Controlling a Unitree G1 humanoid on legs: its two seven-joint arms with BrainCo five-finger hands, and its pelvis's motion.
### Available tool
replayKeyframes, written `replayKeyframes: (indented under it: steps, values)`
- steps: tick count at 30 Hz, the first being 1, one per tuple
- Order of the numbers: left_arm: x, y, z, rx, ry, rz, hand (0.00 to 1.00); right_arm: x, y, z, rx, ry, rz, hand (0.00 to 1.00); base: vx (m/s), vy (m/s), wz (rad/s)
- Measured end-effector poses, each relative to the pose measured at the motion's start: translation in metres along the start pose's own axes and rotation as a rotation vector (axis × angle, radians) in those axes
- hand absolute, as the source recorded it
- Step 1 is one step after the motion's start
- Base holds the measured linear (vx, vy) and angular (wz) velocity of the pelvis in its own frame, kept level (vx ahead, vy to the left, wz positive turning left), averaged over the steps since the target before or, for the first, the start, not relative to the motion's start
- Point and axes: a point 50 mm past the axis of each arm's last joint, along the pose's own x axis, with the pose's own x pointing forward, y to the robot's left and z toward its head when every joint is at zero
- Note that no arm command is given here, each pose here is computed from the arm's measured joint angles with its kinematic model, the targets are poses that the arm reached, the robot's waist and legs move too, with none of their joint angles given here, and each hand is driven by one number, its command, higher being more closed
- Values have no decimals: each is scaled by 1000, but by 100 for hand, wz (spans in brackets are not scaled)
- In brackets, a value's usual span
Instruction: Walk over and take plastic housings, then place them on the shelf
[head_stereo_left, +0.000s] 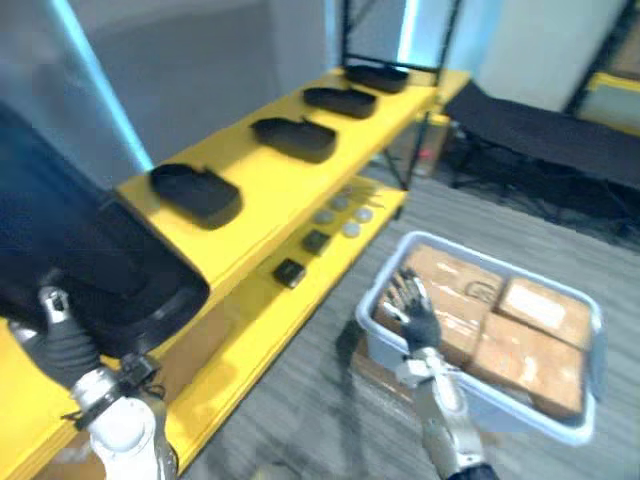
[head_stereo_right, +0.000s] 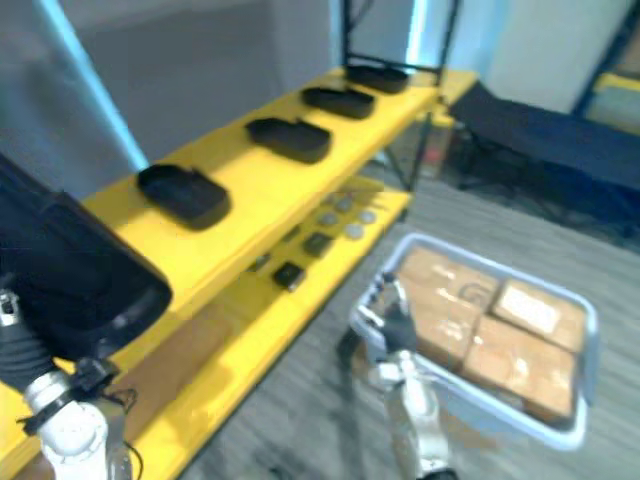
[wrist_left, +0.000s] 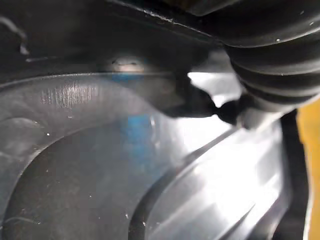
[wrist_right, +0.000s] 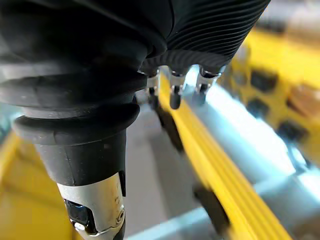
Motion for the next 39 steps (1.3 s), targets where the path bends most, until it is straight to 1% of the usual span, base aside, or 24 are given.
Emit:
replayKeyframes:
  steps: [2,4,7,10,12,15,19,21,23,24,27,29,34,39]
  values:
    - [-3,21,-1,17,14,69,100,3,6,1,-29,-4,14,0,16,78,32]
    - [-5,32,1,24,8,113,100,8,10,4,-53,-18,22,0,-5,50,4]
    - [-8,35,0,3,16,116,100,11,14,4,-71,-14,48,0,-43,28,-15]
    - [-13,39,-2,21,42,104,100,11,19,0,-104,27,94,0,-51,43,-43]
    - [-13,38,-2,-6,48,107,100,10,17,-2,-123,44,102,0,-46,46,-17]
    - [-9,31,-2,-74,47,77,100,8,13,-4,-138,76,97,0,-30,21,30]
    - [-9,2,10,-169,4,-61,100,3,9,-6,-172,82,85,0,26,44,50]
    - [-7,-6,15,-169,-28,-110,100,0,6,-6,-171,82,86,0,37,120,41]
    - [1,-16,21,-163,-88,-196,100,-4,-2,-5,-169,79,82,0,34,133,65]
    - [7,-23,27,-160,-135,-263,100,-8,-8,-5,-173,74,70,0,34,102,79]
    - [12,-45,38,-200,-214,-423,100,-13,-17,0,-191,39,40,0,53,50,64]
    - [9,-54,37,-219,-209,-470,100,-11,-17,9,-212,-2,50,0,-19,-38,27]
    - [-4,-54,25,-222,-119,-473,100,-7,-19,17,-262,-28,80,0,-114,-99,-3]
    - [-19,-49,11,-189,-26,-480,100,-25,-28,10,-263,20,96,0,-171,-44,13]
